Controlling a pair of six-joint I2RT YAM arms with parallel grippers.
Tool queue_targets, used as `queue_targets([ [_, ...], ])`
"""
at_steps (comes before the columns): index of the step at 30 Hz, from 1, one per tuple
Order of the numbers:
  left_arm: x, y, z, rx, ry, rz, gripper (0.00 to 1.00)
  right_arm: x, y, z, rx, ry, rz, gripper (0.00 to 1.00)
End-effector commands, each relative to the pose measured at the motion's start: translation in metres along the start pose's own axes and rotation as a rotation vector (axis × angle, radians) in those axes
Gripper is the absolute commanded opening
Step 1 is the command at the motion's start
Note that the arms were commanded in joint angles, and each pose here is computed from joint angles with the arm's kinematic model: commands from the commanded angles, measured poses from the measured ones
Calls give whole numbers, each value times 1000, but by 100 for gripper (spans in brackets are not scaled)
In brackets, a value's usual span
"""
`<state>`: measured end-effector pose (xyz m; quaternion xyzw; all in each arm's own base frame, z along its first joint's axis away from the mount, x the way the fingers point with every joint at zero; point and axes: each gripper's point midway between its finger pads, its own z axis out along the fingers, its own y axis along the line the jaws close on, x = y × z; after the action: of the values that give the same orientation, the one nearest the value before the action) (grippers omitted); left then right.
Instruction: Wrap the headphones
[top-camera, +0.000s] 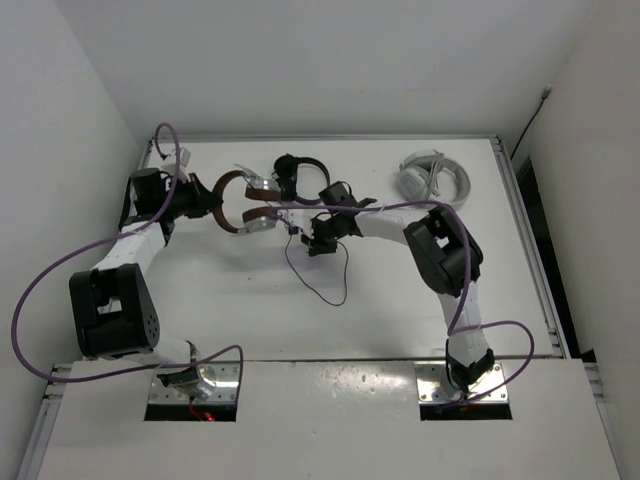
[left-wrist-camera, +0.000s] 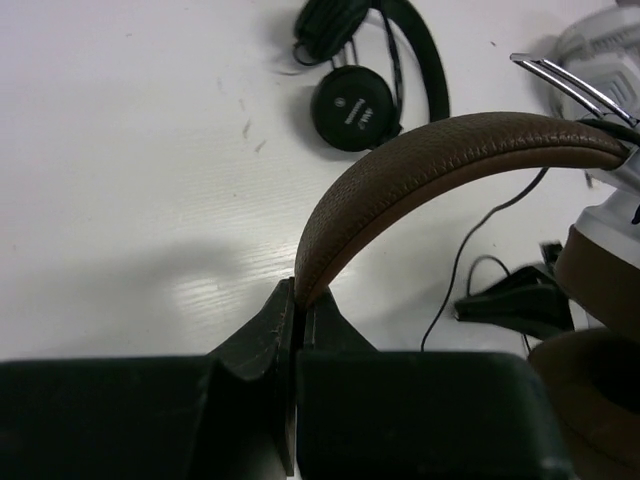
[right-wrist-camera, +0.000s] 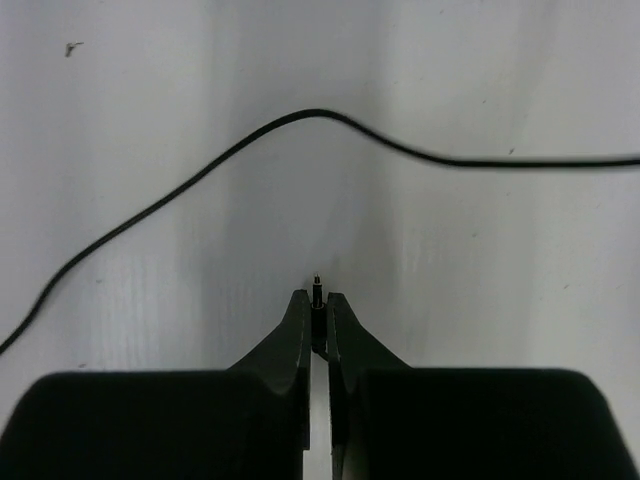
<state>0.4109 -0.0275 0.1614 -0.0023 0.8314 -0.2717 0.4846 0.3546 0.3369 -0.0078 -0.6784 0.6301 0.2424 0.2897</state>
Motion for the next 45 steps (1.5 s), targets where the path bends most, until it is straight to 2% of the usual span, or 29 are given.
queue_targets([
  [1,-46,10,-7,-102,-124,-72,0,-33,9,-25,13,-45,32,0],
  [3,-52,20,-10,-184,-146,-172,0,-60,17,-34,3,-91,48,0],
  [8,-70,14,-23,-208,-221,-291,0,-94,50,-46,-41,-108,52,0],
  [13,-81,39,-38,-401,-270,-485,0,-126,74,-61,-78,-129,62,0],
  [15,-79,45,-39,-437,-271,-517,0,-142,79,-70,-90,-144,66,0],
  [18,-78,53,-42,-482,-283,-520,0,-172,83,-94,-105,-176,59,0],
  [22,-72,68,-41,-544,-269,-475,0,-230,79,-144,-106,-288,23,0],
  [29,-55,93,-32,-646,-208,-380,0,-291,63,-211,-52,-451,-34,0],
  [35,-52,94,-27,-672,-205,-329,0,-346,69,-267,-18,-605,-88,0],
  [41,-50,96,-18,-685,-193,-322,0,-371,98,-275,-84,-652,-133,0],
  [45,-56,90,-11,-727,-198,-269,0,-393,106,-297,-50,-698,-188,0],
])
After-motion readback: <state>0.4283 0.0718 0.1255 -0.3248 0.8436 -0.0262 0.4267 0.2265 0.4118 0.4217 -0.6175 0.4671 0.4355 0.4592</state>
